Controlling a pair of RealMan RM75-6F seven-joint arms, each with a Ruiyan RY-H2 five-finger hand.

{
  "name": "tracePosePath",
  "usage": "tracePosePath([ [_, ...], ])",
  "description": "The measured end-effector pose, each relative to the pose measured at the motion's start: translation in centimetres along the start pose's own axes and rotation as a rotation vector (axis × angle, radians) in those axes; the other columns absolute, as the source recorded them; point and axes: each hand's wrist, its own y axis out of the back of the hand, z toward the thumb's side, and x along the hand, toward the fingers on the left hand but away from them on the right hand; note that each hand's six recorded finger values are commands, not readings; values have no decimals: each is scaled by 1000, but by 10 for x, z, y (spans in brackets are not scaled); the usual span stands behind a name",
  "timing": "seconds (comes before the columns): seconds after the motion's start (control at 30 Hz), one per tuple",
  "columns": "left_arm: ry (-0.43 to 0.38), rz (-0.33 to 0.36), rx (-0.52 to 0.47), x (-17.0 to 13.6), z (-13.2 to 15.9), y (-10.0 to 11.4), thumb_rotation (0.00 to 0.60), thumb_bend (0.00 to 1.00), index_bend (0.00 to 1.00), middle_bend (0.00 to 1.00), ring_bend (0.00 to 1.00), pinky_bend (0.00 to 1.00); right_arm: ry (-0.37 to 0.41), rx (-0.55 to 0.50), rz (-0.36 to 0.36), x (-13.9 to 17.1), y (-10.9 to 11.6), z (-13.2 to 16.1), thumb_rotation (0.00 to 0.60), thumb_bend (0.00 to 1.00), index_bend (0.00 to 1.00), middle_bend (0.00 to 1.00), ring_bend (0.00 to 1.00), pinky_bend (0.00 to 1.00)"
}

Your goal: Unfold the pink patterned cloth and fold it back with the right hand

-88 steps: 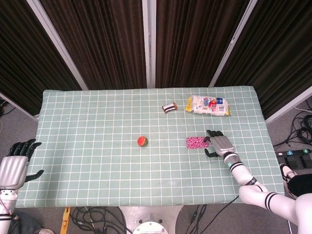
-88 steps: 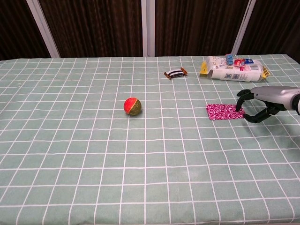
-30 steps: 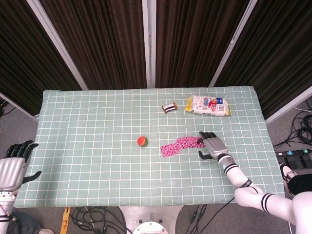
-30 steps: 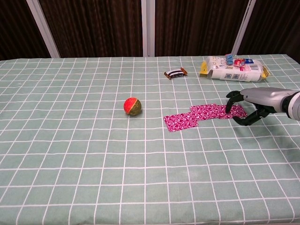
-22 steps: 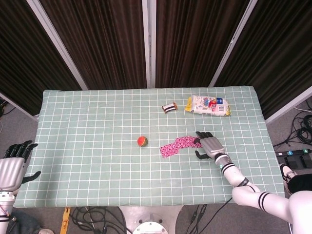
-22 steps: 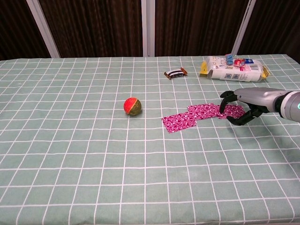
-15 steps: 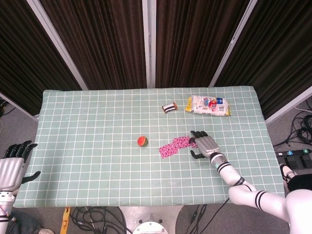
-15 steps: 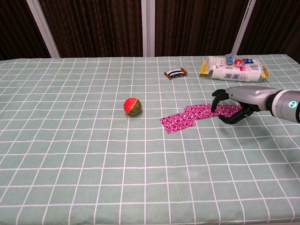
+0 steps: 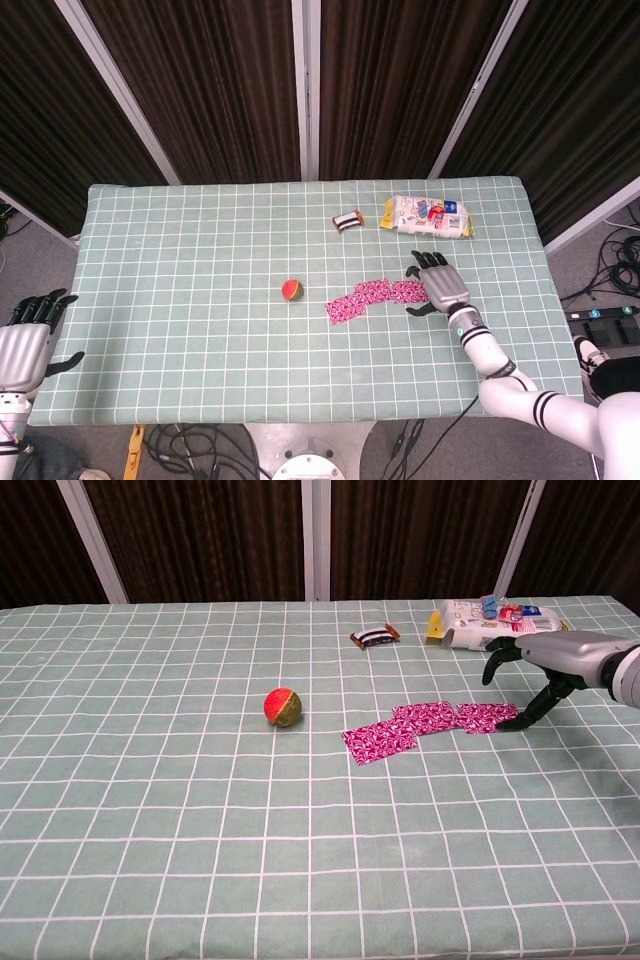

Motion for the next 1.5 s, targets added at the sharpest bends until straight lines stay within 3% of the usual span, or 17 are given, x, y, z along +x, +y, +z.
tracePosePath([
  [0.73,11,-7,2,-2,0,1,600,42,248,248,187,156,-37,65,29,-21,-15,-8,535,91,298,16,0,0],
  [1.27,15,-8,4,-3,0,1,600,43,248,248,188,156,-36,68,45,-24,-19,-7,534,105,324,24,0,0],
  [1.5,15,-6,4,-3,0,2,600,42,248,248,187,155,-35,62,39,-24,-18,-7,575,134,368,35,0,0],
])
